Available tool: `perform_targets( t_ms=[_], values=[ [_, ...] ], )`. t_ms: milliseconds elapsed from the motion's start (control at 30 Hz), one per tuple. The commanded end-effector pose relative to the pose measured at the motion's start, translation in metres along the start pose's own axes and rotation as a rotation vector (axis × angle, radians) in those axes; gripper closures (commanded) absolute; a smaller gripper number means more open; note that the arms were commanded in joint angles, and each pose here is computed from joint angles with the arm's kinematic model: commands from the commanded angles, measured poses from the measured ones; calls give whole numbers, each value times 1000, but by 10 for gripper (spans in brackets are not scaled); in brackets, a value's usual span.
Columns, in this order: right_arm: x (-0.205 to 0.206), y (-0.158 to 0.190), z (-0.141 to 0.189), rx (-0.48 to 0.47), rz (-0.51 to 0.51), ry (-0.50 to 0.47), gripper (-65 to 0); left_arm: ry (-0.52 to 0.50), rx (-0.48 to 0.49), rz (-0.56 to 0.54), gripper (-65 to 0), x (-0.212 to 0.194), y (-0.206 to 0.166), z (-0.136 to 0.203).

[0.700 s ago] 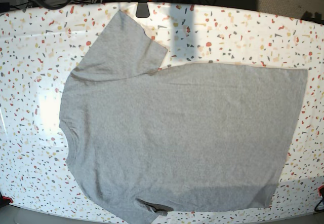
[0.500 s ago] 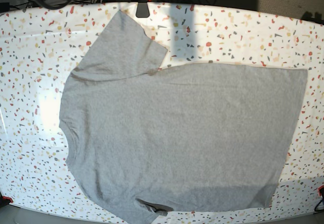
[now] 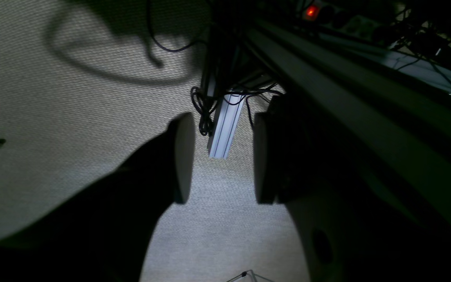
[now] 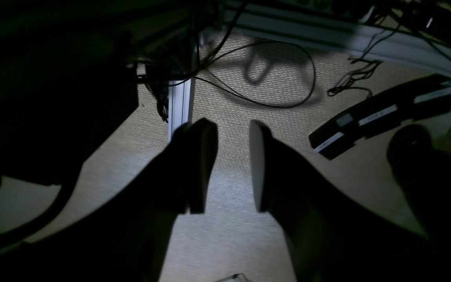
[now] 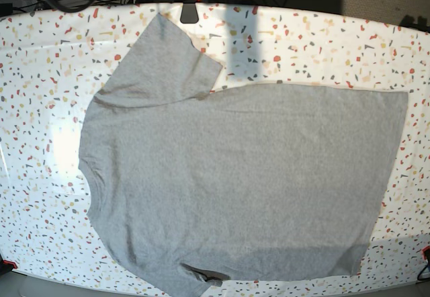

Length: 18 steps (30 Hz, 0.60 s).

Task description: Fold the T-shirt properly

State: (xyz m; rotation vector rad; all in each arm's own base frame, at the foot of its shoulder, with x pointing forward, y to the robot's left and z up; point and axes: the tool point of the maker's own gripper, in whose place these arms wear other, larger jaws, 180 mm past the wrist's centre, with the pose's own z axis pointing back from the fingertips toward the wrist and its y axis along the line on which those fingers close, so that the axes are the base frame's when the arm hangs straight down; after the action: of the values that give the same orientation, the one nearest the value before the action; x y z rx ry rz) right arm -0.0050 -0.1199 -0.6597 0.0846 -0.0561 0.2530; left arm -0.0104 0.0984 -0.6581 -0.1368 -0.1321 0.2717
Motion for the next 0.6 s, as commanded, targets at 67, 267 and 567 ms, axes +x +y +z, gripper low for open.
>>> perform_targets(
  t_ms=[67,267,567],
  values=[
    [-4,0,0,5,-1,14,-193,12,-7,-32,-245,-5,-1,1],
    [-24,0,3,14,0,35,-193,7,3,-79,-245,-17,6,6],
    [-50,-26,28,-4,45,-41,-193,-90,-9,-117,-245,-21,24,34]
  ],
)
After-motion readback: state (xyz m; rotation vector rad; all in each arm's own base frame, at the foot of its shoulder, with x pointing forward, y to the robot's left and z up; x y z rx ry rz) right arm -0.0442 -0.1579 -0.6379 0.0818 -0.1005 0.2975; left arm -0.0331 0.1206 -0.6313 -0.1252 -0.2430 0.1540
